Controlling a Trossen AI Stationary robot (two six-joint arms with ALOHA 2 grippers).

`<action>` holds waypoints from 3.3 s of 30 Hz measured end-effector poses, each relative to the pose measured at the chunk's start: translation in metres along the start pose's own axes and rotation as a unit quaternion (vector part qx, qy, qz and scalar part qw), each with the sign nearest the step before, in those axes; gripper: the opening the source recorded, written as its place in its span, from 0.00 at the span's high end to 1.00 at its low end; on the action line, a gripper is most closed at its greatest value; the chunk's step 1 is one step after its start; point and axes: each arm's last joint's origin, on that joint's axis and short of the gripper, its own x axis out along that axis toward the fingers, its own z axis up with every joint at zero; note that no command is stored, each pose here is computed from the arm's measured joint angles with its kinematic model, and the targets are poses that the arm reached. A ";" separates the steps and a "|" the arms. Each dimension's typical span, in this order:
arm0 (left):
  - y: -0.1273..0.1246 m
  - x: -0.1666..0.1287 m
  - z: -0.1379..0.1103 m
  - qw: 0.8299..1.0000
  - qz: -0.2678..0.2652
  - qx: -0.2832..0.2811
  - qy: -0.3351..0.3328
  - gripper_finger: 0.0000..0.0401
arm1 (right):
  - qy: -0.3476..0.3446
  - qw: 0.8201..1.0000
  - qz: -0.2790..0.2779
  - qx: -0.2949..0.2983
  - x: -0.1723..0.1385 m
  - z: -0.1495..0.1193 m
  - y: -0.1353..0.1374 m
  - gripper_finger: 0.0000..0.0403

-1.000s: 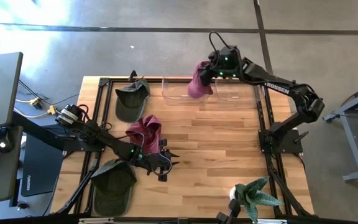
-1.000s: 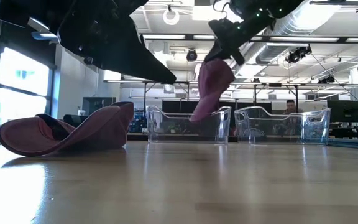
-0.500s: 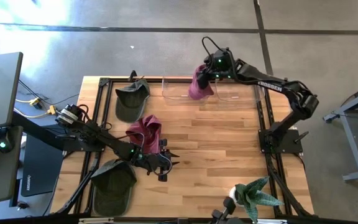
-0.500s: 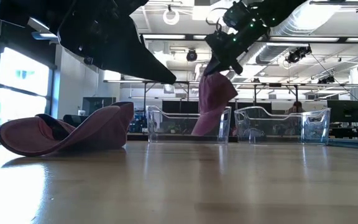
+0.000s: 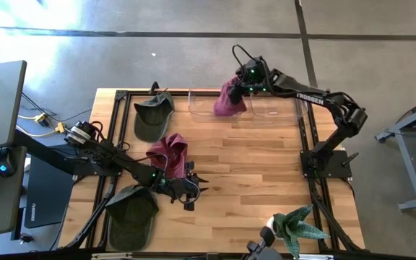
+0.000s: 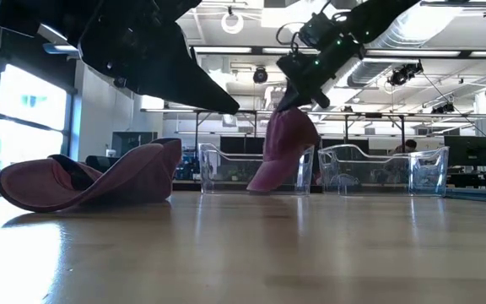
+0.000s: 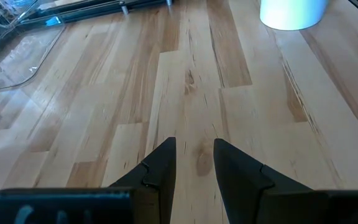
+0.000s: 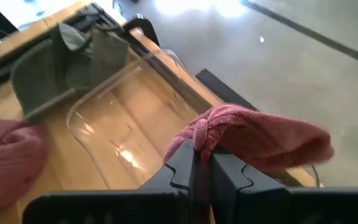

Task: Pick & Place hat
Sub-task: Put the right red cap into the left transparent bin, then put the top black cap into the right transparent bin

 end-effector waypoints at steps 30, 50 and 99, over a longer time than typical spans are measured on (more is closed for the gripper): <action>0.000 0.000 0.000 1.000 0.004 0.000 0.000 0.74 | -0.022 0.992 -0.113 -0.057 -0.066 0.006 0.018 0.56; 0.060 -0.039 0.038 0.947 0.264 -0.018 0.184 0.74 | 0.042 0.977 0.065 -0.199 -0.089 -0.148 0.158 0.58; 0.200 -0.023 -0.063 0.813 0.380 -0.259 0.357 0.44 | -0.009 0.952 0.218 -0.213 -0.107 -0.209 0.197 0.60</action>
